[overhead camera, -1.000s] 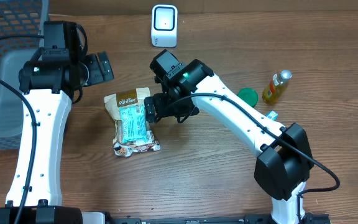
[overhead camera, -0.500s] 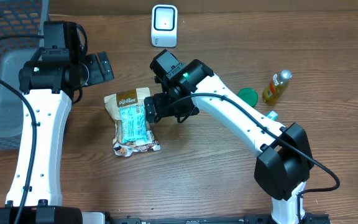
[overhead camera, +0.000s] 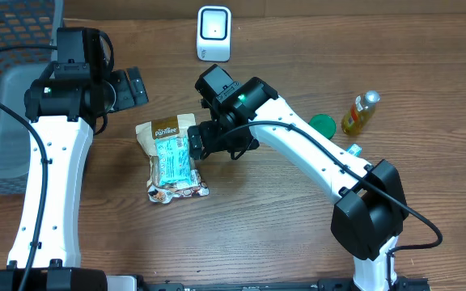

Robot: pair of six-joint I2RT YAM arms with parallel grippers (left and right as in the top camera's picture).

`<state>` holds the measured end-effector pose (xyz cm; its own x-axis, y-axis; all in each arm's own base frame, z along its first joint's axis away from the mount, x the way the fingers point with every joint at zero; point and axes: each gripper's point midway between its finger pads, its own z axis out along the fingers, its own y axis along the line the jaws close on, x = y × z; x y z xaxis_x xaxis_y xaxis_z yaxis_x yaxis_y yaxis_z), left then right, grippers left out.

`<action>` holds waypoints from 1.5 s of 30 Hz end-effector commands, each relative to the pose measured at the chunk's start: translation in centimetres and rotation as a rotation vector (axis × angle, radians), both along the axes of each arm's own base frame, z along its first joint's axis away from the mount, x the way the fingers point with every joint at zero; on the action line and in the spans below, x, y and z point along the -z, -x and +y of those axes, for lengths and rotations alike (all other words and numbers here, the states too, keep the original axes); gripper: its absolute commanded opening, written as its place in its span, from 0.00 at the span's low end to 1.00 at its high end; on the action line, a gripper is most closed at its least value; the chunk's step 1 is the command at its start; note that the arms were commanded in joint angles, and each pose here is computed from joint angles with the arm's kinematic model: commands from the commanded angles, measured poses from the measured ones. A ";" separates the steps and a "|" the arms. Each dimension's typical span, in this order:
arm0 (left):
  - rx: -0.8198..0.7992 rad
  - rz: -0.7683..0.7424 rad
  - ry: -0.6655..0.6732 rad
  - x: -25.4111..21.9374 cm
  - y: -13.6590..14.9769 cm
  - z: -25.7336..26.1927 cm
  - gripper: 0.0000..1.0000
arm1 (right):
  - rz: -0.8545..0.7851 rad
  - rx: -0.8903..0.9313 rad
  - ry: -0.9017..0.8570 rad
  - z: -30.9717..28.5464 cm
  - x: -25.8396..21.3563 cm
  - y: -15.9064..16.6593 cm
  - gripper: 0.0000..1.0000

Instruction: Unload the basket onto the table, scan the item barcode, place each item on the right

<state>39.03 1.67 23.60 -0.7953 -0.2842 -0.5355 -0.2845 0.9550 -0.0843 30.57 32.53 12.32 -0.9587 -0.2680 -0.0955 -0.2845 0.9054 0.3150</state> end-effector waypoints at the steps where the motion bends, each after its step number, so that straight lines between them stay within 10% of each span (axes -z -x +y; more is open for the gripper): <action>1: 0.019 -0.008 -0.006 -0.3 -0.2 -0.1 1.00 | 0.004 -0.002 0.001 0.1 0.3 0.1 1.00; 23: 0.019 -0.008 -0.006 -0.3 -0.2 -0.1 1.00 | -0.054 0.006 -0.058 1.5 -0.2 -1.4 1.00; 29: 0.019 -0.008 -0.006 -0.3 -0.2 -0.1 1.00 | -0.028 0.143 -0.091 2.2 -0.3 -2.1 0.80; 45: 0.019 -0.008 -0.006 -0.3 -0.2 -0.1 1.00 | -0.003 0.099 -0.085 5.5 3.6 0.4 0.65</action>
<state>39.03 1.67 23.60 -0.7953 -0.2842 -0.5355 -0.2845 0.9550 -0.0843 30.96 37.42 9.51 -0.9811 -0.1494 -0.1230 -0.1863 0.9010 0.3918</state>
